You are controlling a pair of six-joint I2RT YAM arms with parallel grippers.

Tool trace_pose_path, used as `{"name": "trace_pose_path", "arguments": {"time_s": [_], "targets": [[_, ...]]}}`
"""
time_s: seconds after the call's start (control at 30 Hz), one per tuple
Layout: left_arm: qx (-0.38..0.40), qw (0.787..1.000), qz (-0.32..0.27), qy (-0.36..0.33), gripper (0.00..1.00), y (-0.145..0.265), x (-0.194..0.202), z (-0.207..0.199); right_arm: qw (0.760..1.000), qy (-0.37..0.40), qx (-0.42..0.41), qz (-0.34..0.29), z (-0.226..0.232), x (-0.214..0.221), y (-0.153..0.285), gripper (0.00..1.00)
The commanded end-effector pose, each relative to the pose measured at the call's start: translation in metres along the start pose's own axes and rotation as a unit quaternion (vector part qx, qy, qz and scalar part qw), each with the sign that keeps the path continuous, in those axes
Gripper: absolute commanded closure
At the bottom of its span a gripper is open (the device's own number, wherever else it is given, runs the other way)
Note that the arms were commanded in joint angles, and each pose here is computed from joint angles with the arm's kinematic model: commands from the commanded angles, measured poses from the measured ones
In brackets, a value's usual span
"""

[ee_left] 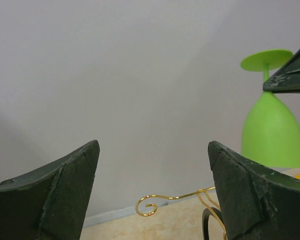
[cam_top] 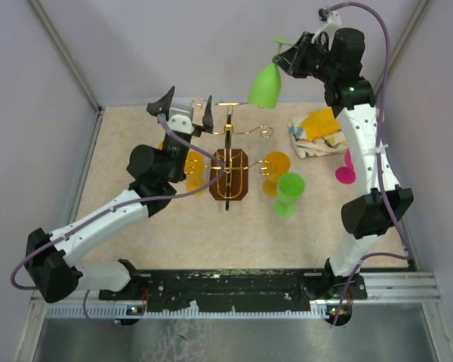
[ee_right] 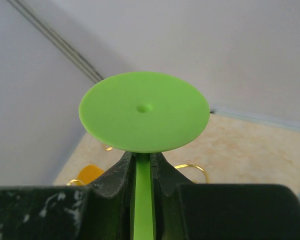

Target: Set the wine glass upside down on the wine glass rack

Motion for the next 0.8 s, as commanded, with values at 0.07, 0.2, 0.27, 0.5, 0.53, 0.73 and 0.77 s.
{"name": "trace_pose_path", "arguments": {"time_s": [0.07,0.2,0.27,0.5,0.53,0.73,0.77], "targets": [[0.089,0.989,0.108,0.049,0.09,-0.018,0.017,0.004,0.981,0.123,0.145,-0.026,-0.02,-0.018,0.06,1.0],[0.084,0.987,0.131,0.044,0.09,-0.031,0.019,0.021,0.966,0.165,0.199,-0.02,-0.032,-0.009,0.081,1.0],[0.077,0.987,0.138,0.038,0.1,-0.036,0.02,0.03,0.959,0.184,0.217,-0.013,-0.04,0.002,0.087,1.0],[0.024,0.983,0.171,0.059,0.1,-0.045,0.031,0.068,0.947,0.223,0.229,-0.003,-0.058,0.049,0.095,1.0],[0.018,0.982,0.18,0.062,0.1,-0.047,0.034,0.073,0.947,0.228,0.224,-0.01,-0.059,0.054,0.094,1.0],[0.04,0.968,0.239,0.07,0.1,-0.052,0.053,0.09,0.945,0.269,0.175,-0.064,-0.058,0.078,0.087,1.0],[0.04,0.967,0.243,0.07,0.1,-0.051,0.056,0.093,0.944,0.272,0.17,-0.071,-0.058,0.08,0.085,1.0]]}}
Point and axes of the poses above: each gripper's point midway between its finger pads, its own y axis back along the fingers, its own z axis along the line the jaws close on, x = y × z, the point moved 5 cm from there along y, back along the fingers, and after that the axes turned 10 degrees about y, right-handed, at the moved point
